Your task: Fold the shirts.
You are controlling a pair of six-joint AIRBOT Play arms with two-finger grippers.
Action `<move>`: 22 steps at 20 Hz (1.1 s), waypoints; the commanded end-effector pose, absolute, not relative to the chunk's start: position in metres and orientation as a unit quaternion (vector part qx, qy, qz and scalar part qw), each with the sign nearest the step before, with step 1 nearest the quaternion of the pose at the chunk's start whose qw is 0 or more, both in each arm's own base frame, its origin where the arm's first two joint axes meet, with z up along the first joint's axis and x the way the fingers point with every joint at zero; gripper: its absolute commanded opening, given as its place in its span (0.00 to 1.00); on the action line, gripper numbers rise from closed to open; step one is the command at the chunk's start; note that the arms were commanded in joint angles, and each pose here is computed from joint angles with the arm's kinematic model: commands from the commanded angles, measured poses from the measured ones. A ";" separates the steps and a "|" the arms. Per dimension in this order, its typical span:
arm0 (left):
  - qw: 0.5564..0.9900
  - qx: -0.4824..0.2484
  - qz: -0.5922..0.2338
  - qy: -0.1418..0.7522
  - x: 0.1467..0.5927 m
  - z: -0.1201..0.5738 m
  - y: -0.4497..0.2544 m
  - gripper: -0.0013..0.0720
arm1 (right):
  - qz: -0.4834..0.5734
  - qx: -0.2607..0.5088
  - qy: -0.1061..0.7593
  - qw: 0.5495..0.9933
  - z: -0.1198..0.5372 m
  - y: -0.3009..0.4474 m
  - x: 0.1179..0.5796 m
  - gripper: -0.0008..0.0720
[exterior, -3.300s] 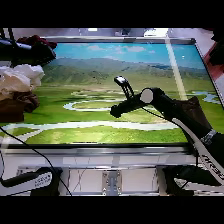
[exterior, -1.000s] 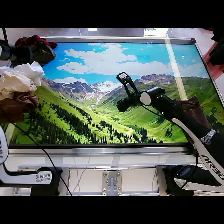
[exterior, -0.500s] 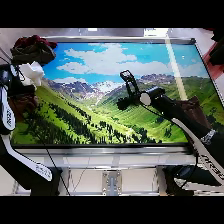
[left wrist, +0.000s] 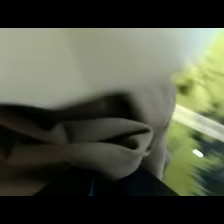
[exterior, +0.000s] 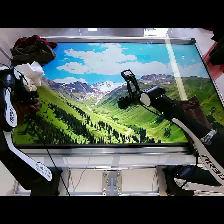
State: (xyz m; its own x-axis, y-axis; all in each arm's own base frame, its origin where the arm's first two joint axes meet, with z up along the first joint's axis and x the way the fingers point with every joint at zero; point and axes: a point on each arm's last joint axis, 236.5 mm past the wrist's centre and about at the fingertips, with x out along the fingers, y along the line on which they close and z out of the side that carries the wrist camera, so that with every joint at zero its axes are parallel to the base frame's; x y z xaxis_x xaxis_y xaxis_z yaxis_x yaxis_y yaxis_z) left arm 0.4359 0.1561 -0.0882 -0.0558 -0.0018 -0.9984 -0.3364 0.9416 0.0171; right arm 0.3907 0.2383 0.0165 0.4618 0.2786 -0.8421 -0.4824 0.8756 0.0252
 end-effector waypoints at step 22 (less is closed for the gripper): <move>0.736 0.181 -0.316 0.571 0.419 0.018 -0.318 0.98 | 0.055 0.059 0.487 0.870 0.044 0.036 0.424 0.58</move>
State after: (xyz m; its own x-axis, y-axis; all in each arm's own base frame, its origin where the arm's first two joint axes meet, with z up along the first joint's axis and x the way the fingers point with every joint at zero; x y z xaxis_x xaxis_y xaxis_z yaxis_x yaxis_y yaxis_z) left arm 0.3952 -0.3650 0.0171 0.0417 -0.4388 -0.8976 0.7421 0.6151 -0.2663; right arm 0.4363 0.0161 0.0868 0.5895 0.0376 -0.8069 -0.0182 0.9993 0.0332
